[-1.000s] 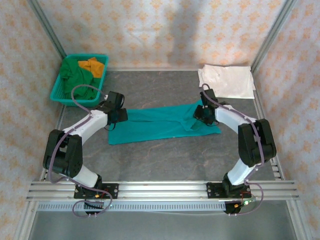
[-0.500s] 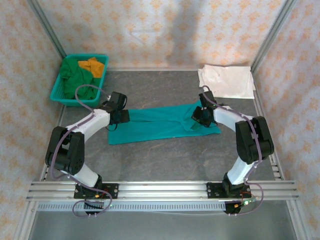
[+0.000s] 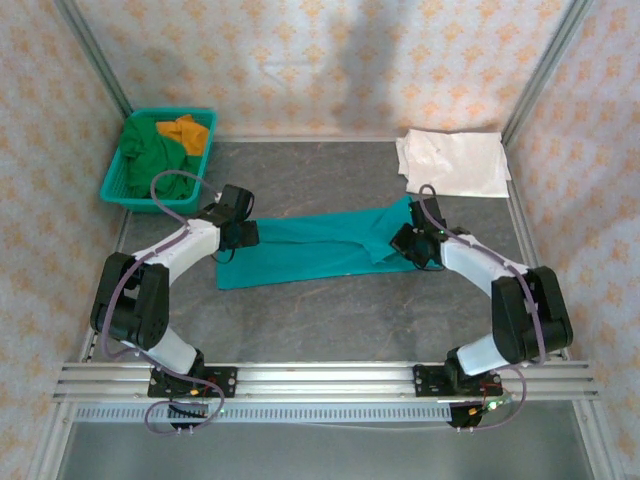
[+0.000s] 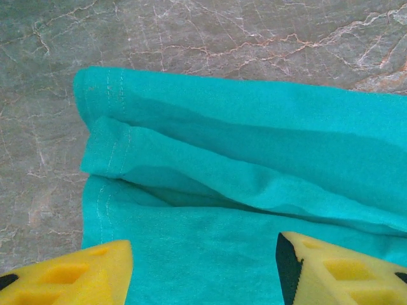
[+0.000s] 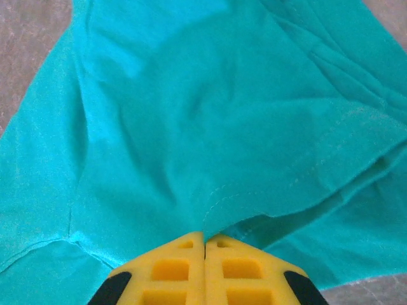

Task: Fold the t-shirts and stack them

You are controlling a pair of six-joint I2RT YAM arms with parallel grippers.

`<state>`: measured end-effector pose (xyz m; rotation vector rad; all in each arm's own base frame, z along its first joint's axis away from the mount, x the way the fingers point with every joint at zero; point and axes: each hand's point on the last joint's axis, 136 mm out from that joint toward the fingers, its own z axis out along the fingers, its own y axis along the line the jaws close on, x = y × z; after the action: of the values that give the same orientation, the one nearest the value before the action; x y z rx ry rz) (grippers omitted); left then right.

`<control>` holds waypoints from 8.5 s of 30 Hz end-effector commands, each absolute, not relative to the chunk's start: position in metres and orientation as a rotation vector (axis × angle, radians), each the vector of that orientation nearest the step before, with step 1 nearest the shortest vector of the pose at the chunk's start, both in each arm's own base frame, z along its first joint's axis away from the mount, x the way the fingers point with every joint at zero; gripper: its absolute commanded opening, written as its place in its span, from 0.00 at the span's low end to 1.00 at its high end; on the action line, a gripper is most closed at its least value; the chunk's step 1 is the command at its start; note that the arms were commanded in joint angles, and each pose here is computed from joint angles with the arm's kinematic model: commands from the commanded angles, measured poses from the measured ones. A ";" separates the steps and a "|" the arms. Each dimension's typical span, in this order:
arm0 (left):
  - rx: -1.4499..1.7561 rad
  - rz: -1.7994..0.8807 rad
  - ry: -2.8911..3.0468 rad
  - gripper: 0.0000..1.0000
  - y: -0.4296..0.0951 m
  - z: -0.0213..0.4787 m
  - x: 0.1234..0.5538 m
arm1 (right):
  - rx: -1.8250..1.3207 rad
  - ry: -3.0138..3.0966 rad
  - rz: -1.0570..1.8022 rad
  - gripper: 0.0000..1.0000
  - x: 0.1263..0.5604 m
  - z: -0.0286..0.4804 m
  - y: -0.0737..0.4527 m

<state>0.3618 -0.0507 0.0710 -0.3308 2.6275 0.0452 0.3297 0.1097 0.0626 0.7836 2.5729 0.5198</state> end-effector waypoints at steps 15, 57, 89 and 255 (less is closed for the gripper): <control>-0.354 0.002 2.598 0.63 -0.054 0.072 0.367 | 0.838 2.393 0.408 0.23 0.335 0.102 0.070; -0.512 0.233 2.701 0.44 0.006 0.057 0.410 | 0.478 2.599 0.541 0.14 0.393 0.073 0.137; -0.426 0.173 2.689 0.35 0.004 0.097 0.401 | 0.473 2.608 0.550 0.14 0.392 0.070 0.139; -0.188 -0.482 2.456 0.53 -0.160 0.106 0.320 | 0.265 2.703 0.304 0.09 0.520 0.050 0.242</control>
<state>0.3020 -0.1666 0.0865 -0.2018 2.5523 -0.4921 0.5256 0.2420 0.0705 0.2983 2.6628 0.3721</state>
